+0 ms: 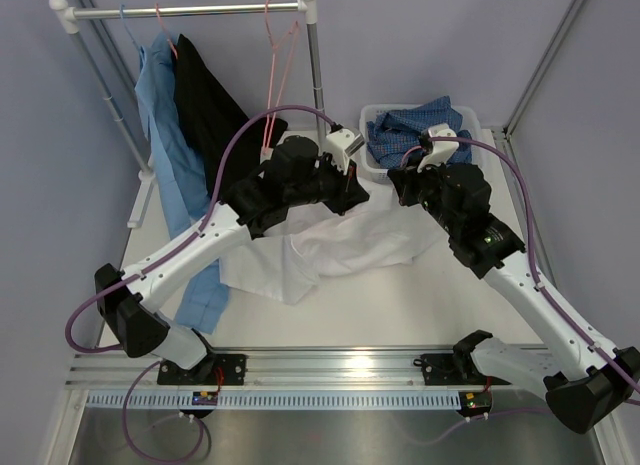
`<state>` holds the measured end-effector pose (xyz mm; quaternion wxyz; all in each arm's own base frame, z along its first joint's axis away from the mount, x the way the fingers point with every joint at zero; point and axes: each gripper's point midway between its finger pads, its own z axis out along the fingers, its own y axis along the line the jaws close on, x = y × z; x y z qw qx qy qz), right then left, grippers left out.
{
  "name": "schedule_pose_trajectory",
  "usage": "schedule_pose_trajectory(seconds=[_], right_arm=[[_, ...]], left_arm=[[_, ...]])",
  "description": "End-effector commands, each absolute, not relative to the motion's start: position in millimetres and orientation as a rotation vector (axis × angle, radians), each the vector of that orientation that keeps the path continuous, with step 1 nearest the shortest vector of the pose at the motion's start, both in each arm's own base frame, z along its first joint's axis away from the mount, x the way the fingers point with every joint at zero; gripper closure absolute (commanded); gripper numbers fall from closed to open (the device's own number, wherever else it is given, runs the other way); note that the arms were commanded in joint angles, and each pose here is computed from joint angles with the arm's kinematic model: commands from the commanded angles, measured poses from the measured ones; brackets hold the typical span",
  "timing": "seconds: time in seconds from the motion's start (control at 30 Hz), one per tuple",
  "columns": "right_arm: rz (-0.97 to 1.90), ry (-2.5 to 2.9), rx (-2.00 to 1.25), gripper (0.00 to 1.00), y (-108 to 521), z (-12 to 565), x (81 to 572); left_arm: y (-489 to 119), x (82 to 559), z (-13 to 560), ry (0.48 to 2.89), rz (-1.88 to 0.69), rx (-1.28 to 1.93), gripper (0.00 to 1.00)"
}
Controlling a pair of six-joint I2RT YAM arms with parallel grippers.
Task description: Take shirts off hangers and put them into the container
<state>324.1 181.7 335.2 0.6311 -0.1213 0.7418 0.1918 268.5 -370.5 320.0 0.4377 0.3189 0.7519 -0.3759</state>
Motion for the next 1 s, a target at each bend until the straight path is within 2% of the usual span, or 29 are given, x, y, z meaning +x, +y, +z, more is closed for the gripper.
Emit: schedule_pose_trajectory(seconds=[0.0, 0.27, 0.53, 0.8, 0.97], right_arm=[[0.419, 1.602, -0.251, 1.0, 176, 362, 324], [0.259, 1.642, -0.117, 1.0, 141, 354, 326], [0.117, 1.668, 0.049, 1.0, 102, 356, 319], [0.046, 1.665, 0.223, 1.0, 71, 373, 306], [0.149, 1.644, 0.207, 1.0, 82, 383, 301]], left_arm=[[-376, 264, 341, 1.801, -0.974, 0.817, 1.0], [-341, 272, 352, 1.775, -0.78, 0.771, 1.0], [-275, 268, 368, 1.733, -0.562, 0.625, 1.0], [-240, 249, 321, 1.821, -0.523, 0.547, 1.0], [-225, 243, 302, 1.853, -0.498, 0.494, 1.0]])
